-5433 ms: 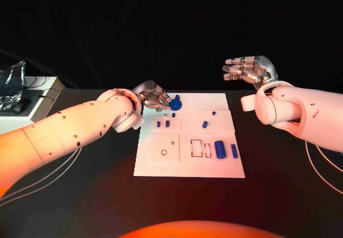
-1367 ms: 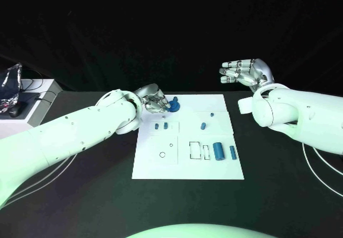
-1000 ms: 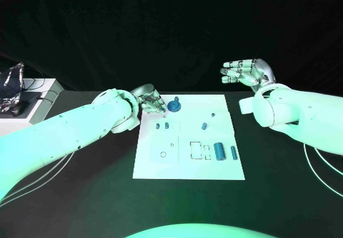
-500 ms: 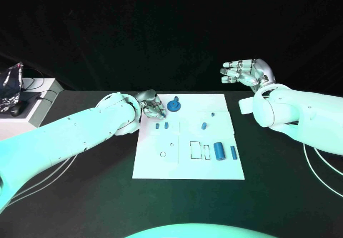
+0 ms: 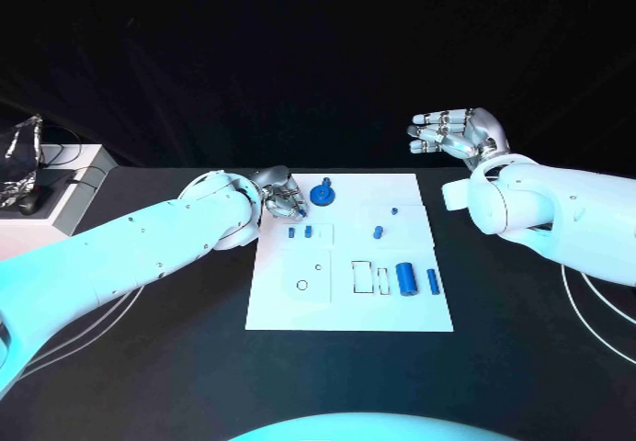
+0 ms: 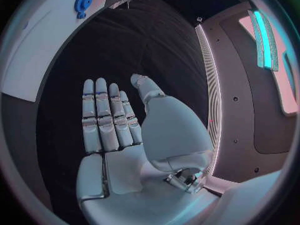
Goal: Assemble the parts on the task board
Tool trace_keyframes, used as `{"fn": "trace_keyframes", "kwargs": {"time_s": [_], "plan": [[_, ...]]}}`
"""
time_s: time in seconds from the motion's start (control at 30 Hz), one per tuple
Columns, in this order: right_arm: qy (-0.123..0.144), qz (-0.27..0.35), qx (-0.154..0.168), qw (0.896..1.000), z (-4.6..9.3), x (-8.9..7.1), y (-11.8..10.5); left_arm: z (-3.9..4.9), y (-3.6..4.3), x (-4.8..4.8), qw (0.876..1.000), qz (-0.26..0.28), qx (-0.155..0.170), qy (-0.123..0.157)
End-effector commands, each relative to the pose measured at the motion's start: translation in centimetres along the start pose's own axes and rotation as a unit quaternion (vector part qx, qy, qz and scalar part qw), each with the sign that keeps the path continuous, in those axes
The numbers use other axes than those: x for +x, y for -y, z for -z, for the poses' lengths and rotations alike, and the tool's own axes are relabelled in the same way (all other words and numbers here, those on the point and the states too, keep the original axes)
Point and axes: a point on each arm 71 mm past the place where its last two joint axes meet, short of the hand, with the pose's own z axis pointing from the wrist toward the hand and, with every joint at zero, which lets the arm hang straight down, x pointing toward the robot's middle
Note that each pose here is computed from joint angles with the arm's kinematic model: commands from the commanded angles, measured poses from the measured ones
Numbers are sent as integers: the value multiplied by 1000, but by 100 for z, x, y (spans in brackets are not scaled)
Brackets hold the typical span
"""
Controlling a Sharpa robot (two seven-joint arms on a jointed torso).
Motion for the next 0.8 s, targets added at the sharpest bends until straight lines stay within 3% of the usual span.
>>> {"fn": "trace_keyframes", "kwargs": {"time_s": [0.03, 0.8], "plan": [[-8, 0, -8, 1000, 2, 20, -13, -7, 20, 25, 1000, -7, 0, -6], [-10, -1, -7, 1000, 5, 24, -7, -40, 77, 101, 1000, -16, 1, -18]]}}
